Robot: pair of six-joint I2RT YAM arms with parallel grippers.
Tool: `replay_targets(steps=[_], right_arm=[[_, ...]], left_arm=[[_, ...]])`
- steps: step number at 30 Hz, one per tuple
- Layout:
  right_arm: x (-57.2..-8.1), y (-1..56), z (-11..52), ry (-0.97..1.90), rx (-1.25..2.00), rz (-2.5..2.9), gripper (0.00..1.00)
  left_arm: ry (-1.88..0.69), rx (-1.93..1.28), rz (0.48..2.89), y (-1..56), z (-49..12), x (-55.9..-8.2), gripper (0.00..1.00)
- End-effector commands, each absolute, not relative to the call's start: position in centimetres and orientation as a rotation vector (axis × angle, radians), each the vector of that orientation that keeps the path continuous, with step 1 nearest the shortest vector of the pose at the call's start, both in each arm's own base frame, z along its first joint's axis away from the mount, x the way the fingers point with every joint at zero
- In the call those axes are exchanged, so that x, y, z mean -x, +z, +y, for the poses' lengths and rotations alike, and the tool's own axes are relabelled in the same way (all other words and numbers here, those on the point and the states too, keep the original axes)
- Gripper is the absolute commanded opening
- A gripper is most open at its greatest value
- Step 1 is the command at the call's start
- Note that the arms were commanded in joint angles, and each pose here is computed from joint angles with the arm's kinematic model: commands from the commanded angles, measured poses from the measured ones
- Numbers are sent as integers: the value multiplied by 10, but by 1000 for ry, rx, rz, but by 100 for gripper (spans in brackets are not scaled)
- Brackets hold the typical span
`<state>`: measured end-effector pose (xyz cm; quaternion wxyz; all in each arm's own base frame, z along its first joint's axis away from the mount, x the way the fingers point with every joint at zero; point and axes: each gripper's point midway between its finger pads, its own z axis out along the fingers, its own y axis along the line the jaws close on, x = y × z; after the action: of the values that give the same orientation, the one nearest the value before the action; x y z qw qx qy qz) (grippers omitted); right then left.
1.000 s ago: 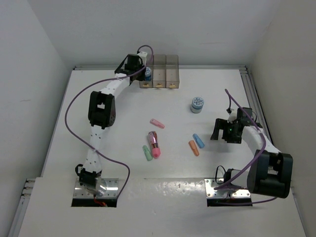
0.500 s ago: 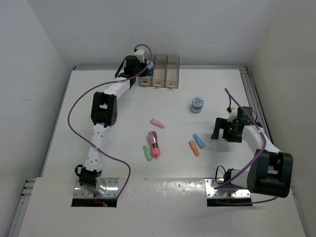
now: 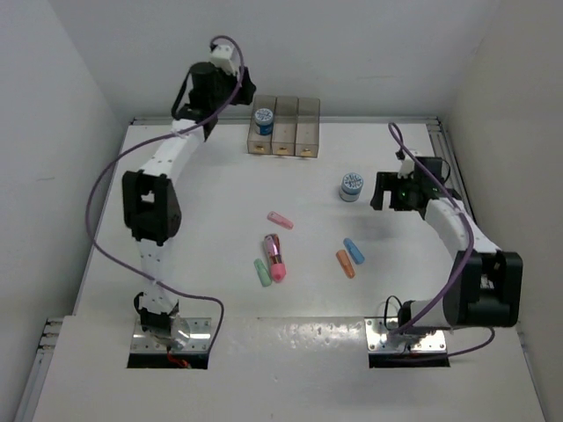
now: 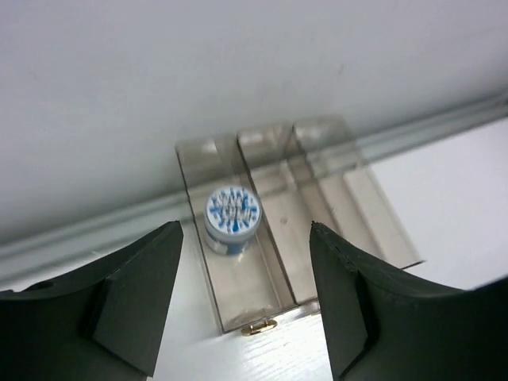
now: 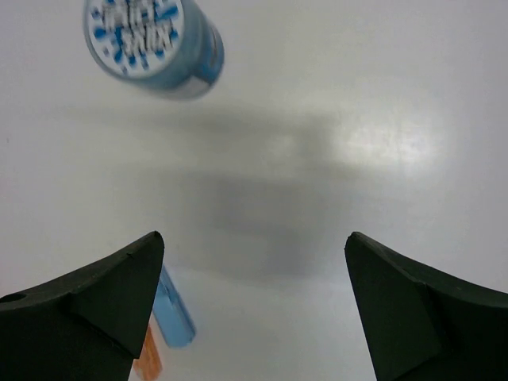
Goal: Sort the stationery into containers
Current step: Move the stationery to the center of the board.
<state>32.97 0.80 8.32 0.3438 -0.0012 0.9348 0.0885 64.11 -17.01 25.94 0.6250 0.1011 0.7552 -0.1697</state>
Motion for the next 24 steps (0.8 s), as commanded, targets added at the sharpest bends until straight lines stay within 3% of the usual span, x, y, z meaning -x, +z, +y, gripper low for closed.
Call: replay_targets(steps=[1,3,4,6,7,11,24], right_arm=[[-382,108,12,148,32,2313,95],[-402,103,16,131,34,2322,99],[-410,104,28,138,61,2309,99],[-431,97,32,112,57,2313,99],[-437,97,36,112,56,2314,99],[-463,95,56,166,65,2339,99],[-469,54,73,51,138,2455,99]], left_arm=[[-321,-183,1676,348,-124,-589,72],[-282,-161,1688,356,-97,-563,74],[-266,-159,1776,316,-88,-552,74],[-217,-132,1791,315,-60,-527,77],[-200,-102,1867,282,-45,-515,82],[-191,-54,1959,249,-15,-479,100],[-260,21,2024,215,5,-458,100]])
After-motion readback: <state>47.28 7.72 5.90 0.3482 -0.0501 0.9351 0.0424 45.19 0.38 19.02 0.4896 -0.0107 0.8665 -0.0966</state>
